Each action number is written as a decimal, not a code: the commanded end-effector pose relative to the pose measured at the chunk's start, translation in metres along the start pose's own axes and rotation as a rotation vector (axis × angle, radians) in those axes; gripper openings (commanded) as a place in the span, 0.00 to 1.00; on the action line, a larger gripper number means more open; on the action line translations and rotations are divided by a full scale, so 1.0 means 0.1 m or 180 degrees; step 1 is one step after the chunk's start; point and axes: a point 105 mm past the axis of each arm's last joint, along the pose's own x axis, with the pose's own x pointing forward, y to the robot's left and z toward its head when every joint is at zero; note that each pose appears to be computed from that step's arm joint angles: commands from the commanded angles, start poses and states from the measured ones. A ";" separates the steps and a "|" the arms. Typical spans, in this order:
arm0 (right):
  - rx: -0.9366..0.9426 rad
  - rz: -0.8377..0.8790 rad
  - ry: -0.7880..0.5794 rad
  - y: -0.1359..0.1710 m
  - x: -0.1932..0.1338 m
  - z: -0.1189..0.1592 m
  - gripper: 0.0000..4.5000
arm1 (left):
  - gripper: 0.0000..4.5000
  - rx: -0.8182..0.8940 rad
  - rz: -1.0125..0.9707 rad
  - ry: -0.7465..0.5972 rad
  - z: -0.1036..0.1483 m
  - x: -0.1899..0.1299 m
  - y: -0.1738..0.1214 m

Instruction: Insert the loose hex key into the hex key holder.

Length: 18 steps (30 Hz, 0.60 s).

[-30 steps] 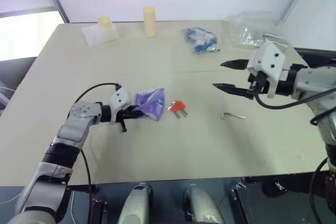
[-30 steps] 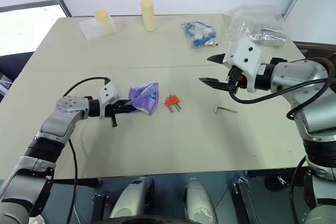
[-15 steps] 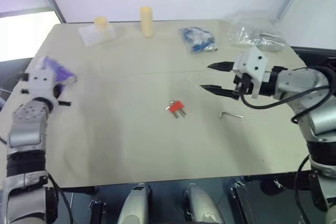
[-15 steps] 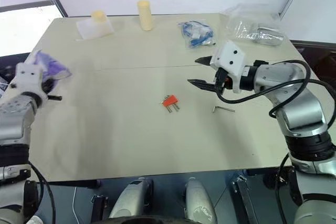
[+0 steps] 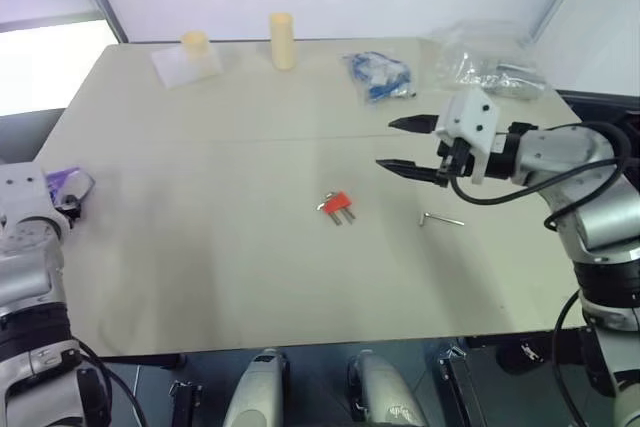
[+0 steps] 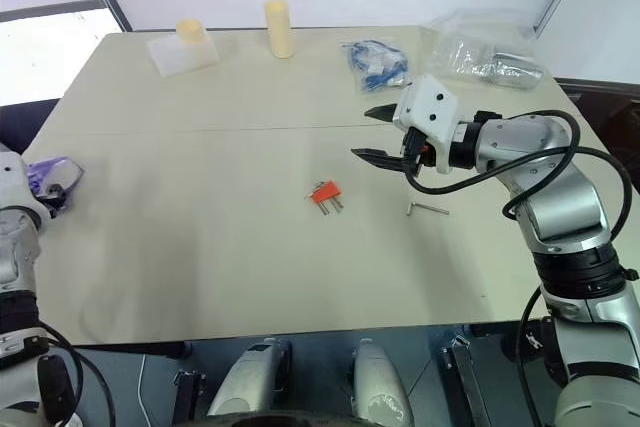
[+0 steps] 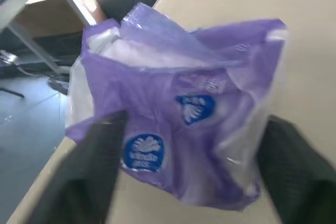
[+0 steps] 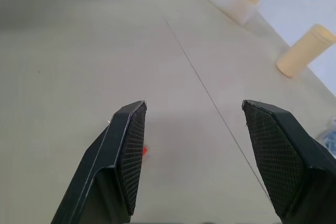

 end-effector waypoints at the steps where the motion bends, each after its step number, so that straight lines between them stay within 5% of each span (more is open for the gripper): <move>1: -0.0138 -0.0071 -0.0041 -0.03 -0.07 0.10 0.67 | 1.00 0.0070 0.0250 -0.0381 0.29 -0.05 0.13; 10: -0.0095 -0.0057 0.0021 0.02 -0.09 0.06 0.67 | 1.00 0.0266 -0.0022 -0.1219 0.93 -0.33 -0.27; 18: -0.0075 0.0051 0.0108 0.04 -0.03 -0.08 0.67 | 1.00 0.0076 -0.1582 -0.1883 1.34 -0.74 -1.10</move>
